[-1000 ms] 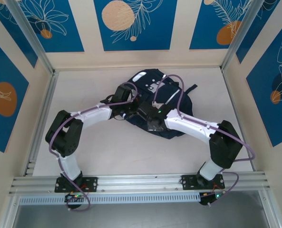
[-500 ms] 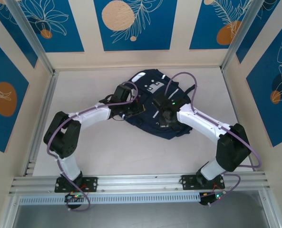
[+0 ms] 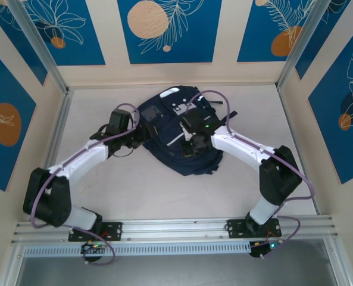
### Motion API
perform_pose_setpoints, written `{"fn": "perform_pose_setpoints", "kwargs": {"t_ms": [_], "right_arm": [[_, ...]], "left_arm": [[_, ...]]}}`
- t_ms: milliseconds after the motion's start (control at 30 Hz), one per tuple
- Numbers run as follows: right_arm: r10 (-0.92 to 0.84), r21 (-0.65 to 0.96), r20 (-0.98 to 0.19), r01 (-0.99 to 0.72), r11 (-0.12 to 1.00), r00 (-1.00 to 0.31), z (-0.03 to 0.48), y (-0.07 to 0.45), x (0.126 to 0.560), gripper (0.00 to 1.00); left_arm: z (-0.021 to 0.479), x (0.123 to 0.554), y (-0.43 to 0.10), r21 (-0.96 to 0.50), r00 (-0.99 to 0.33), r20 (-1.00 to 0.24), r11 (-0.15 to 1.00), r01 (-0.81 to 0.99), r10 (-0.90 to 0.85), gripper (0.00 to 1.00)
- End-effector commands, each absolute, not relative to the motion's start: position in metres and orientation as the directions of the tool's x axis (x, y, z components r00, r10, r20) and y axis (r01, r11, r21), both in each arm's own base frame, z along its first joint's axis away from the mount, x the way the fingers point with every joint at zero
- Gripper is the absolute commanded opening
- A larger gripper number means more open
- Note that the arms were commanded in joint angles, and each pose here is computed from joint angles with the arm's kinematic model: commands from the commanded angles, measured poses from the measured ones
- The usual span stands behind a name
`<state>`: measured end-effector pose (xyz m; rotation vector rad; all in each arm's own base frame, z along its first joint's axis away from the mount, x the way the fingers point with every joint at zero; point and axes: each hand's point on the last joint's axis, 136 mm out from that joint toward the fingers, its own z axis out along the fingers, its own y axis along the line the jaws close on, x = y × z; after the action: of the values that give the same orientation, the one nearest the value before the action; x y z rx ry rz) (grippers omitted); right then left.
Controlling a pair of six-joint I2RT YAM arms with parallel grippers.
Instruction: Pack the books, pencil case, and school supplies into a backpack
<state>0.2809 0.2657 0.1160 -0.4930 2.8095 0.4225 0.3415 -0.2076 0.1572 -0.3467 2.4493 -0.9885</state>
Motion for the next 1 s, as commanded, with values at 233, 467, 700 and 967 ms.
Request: {"fn": "perform_pose_setpoints", "kwargs": {"t_ms": [233,467,700,967], "right_arm": [[-0.367,0.444,-0.39,-0.522,0.728,-0.844,0.141,0.368,0.276,0.0],[-0.388,0.422,-0.377,-0.529,0.736,-0.841,0.135,0.371,0.27,0.0],[-0.4,0.364,-0.368,-0.525,0.769,-0.84,0.134,0.364,0.269,0.0],[-0.399,0.15,-0.334,-0.466,0.872,-0.854,0.13,0.304,0.275,0.0]], "left_arm": [[0.14,0.322,-0.202,-0.824,-0.788,-0.137,0.51,-0.246,-0.601,0.64],[0.141,0.335,-0.207,-0.832,-0.784,-0.134,0.499,-0.243,-0.606,0.52],[0.135,0.341,-0.203,-0.793,-0.784,-0.163,0.553,-0.257,-0.599,0.25],[0.108,0.339,-0.192,-0.704,-0.796,-0.196,0.647,-0.293,-0.573,0.0]]}}
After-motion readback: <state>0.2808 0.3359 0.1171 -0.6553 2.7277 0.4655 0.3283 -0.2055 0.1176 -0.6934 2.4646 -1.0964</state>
